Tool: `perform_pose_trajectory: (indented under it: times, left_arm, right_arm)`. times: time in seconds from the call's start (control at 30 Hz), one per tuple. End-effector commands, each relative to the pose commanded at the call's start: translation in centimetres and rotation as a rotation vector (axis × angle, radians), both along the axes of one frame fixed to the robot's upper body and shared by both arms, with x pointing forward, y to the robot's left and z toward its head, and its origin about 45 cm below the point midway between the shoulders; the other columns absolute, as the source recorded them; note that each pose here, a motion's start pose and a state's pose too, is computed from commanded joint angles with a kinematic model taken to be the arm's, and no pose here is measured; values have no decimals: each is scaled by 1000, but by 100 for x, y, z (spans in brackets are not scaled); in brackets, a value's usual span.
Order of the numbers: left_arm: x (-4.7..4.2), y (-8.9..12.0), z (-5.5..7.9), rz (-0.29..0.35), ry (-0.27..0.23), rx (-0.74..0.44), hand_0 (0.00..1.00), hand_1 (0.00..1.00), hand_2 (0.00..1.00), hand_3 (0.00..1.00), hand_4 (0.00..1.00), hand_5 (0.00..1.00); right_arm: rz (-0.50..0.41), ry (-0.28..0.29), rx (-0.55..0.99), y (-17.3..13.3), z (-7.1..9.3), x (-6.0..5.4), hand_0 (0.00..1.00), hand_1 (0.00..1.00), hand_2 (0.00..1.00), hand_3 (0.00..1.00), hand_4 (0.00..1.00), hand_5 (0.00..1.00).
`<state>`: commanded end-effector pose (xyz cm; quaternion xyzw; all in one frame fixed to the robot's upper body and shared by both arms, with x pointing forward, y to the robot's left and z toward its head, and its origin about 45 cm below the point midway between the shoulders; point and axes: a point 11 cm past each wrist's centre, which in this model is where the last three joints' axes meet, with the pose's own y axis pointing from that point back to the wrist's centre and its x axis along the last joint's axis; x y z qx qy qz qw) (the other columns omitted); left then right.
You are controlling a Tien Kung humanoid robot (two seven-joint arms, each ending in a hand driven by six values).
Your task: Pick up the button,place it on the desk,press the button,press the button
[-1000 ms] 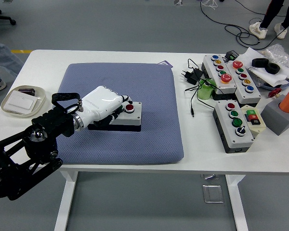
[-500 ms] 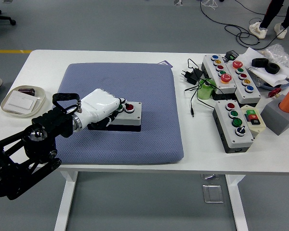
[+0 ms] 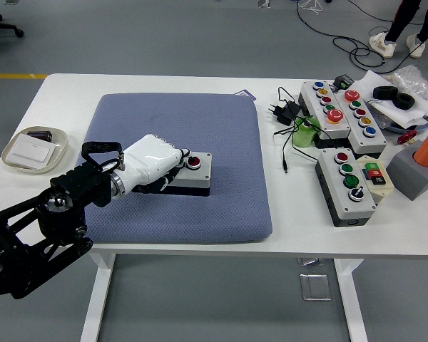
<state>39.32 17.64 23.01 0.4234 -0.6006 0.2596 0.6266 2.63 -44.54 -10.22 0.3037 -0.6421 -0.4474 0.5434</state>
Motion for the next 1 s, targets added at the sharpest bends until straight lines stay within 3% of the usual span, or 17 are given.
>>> perform_pose_trajectory:
  times: [0.37,0.8,0.93,1.0]
  left_arm:
    - [12,23,-52,9,15,10,117,12,72,781,246,2]
    - [29,108,-201,43,76,53,117,12,72,780,243,2]
    - [30,99,-147,40,51,23,118,13,73,781,247,2]
    - [34,80,-20,35,1,-16,118,13,73,781,247,2]
  right_arm:
    - [1,-2,0,0,0,6,627,477,539,582,279,22]
    - [3,3,0,-3,-1,-17,627,477,539,582,280,22]
    - [1,6,0,-1,-3,-36,627,477,539,582,279,22]
    - [2,8,0,-1,-4,-43,627,477,539,582,279,22]
